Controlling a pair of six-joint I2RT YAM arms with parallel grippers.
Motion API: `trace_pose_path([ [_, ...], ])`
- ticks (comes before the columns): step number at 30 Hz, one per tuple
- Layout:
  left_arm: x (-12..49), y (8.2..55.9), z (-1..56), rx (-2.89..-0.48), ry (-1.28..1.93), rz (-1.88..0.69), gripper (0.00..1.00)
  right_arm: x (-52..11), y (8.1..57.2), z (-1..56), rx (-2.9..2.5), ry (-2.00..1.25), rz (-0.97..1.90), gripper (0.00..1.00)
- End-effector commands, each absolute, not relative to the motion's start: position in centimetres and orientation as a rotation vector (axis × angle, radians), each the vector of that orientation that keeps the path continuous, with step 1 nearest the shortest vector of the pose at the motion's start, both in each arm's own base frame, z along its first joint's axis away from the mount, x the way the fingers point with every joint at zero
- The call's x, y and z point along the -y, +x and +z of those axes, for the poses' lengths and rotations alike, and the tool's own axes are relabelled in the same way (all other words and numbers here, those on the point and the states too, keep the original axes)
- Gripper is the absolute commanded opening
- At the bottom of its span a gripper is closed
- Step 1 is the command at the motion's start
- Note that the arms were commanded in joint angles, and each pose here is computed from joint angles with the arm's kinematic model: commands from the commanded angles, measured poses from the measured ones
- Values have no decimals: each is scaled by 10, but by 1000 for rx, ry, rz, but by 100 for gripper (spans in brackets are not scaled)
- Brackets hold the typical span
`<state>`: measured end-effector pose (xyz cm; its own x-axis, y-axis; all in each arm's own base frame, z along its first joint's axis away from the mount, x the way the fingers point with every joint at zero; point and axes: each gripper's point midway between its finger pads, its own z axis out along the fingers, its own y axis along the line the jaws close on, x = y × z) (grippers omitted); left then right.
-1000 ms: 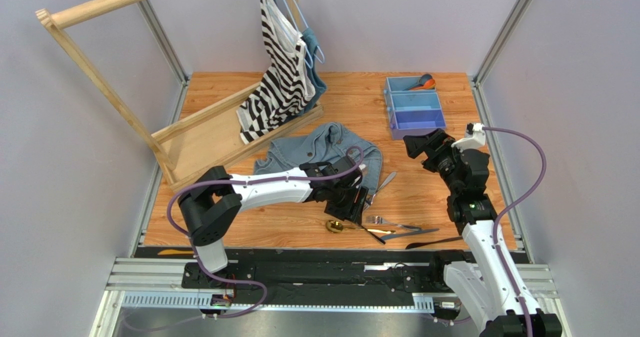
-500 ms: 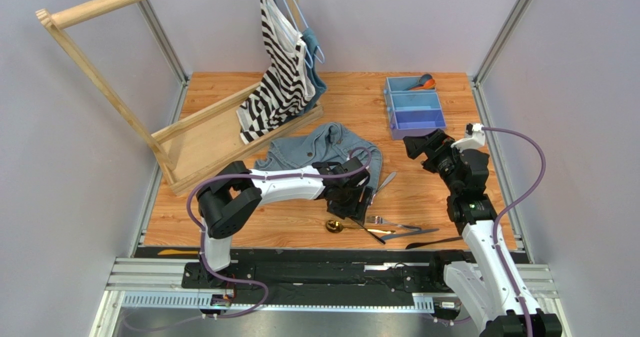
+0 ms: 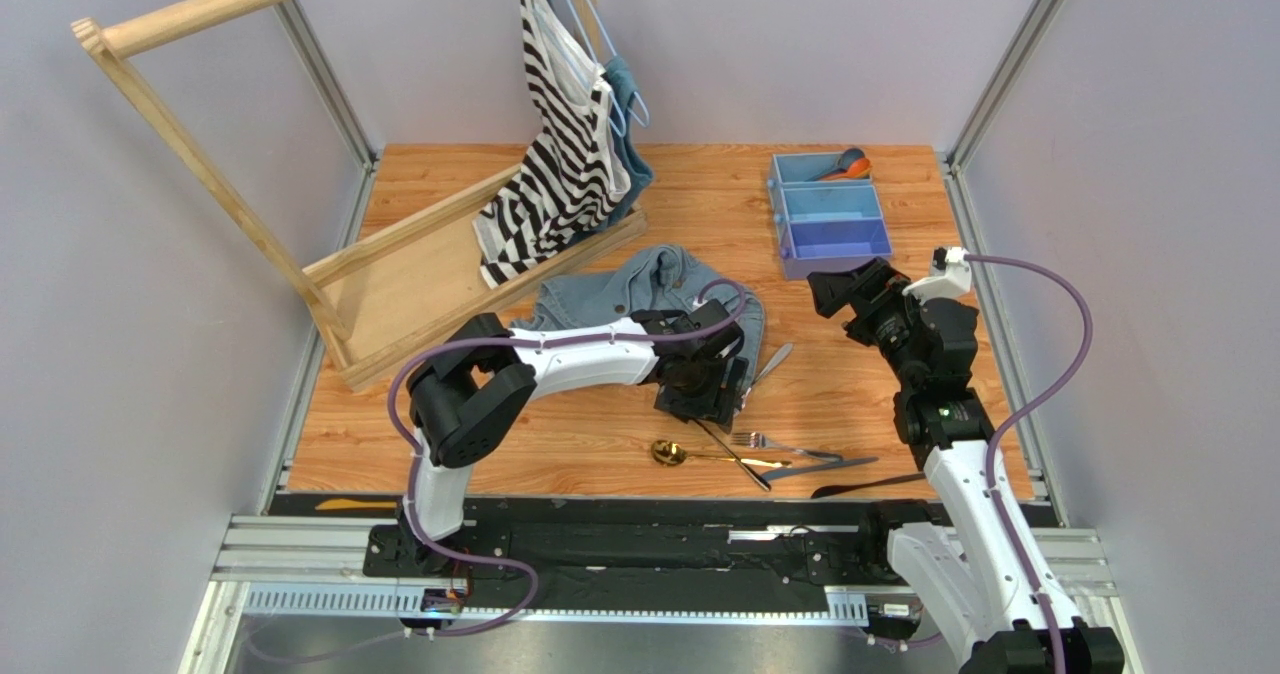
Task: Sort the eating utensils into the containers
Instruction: Pick up the spoon from the center of the board.
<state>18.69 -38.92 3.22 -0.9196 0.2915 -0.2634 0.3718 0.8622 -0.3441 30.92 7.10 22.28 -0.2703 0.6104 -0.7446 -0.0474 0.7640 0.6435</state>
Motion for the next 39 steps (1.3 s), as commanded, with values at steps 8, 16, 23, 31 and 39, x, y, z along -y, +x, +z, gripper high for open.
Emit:
trace_pose_path([
  [8,381,207,31,-2852,517,-426,71,-68,311,229,-1711,420,636,95],
  [16,377,211,24,-2871,557,-345,68,-69,311,229,-1710,415,642,97],
  [23,373,212,23,-2880,582,-291,62,-68,311,226,-1716,414,636,100],
  [31,379,217,20,-2873,619,-234,57,-68,312,225,-1716,414,636,100],
  [39,382,214,22,-2870,669,-186,57,-69,311,225,-1716,412,639,100],
])
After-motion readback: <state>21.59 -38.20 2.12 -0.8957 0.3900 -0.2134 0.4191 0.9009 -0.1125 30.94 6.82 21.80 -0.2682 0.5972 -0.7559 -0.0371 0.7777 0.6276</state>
